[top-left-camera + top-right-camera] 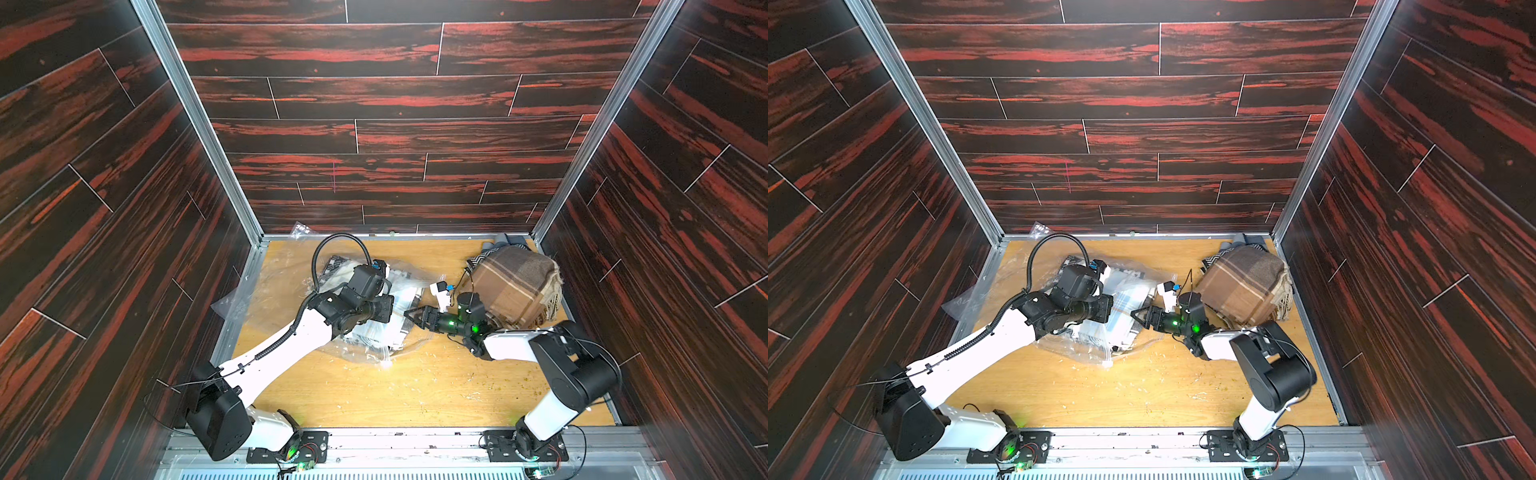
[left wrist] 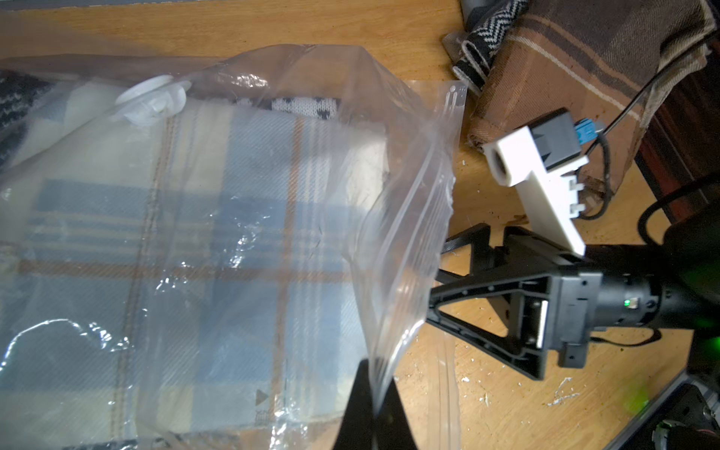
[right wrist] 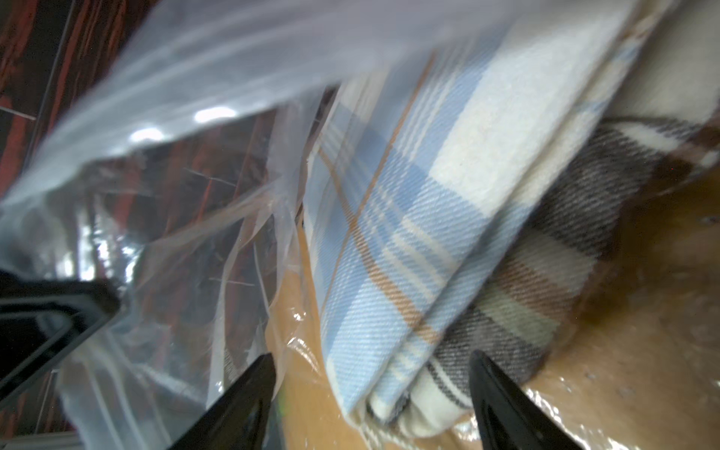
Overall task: Take the scarf out of the vacuum bag
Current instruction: Take out the scarf from the vacuum bag.
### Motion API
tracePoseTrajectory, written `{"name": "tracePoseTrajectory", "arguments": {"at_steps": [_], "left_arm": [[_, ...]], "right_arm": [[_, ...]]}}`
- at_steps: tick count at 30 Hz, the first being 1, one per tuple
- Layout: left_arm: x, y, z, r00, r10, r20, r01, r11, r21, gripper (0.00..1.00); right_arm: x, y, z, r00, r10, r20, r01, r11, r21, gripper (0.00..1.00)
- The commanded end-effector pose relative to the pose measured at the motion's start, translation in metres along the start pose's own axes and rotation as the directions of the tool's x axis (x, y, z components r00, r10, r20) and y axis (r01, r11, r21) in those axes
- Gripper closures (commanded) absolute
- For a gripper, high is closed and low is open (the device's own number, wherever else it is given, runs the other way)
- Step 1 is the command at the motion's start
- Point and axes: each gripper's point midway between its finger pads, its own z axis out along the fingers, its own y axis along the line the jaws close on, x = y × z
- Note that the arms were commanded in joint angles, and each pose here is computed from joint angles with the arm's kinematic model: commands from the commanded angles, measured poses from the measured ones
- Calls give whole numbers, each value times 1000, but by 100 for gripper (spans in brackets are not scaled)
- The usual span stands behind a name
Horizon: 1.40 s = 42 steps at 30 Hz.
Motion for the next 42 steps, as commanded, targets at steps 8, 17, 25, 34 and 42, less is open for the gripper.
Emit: {"name": "tracePoseTrajectory", "arguments": {"at_steps": [8, 17, 25, 34, 42], "left_arm": [[-5, -6, -9, 998, -29, 51, 28, 999, 28, 100], [-3, -5, -9, 999, -22, 46, 20, 999, 26, 100], [-1, -4, -9, 999, -16, 44, 15, 1000, 22, 100], [-3, -2, -13, 999, -4, 52, 3, 1000, 11, 100], [-2, -1, -12, 999, -4, 51, 3, 1000, 8, 100]], "right_arm": [[-1, -18, 19, 998, 41, 47, -43, 998, 50, 22], [0, -13, 33, 999, 31, 25, -32, 998, 48, 23], [1, -21, 47, 998, 66, -9, -65, 994, 86, 30], [4, -32, 49, 995, 98, -3, -97, 986, 137, 42], [-3, 3, 49, 999, 28, -23, -25, 994, 105, 82]]}}
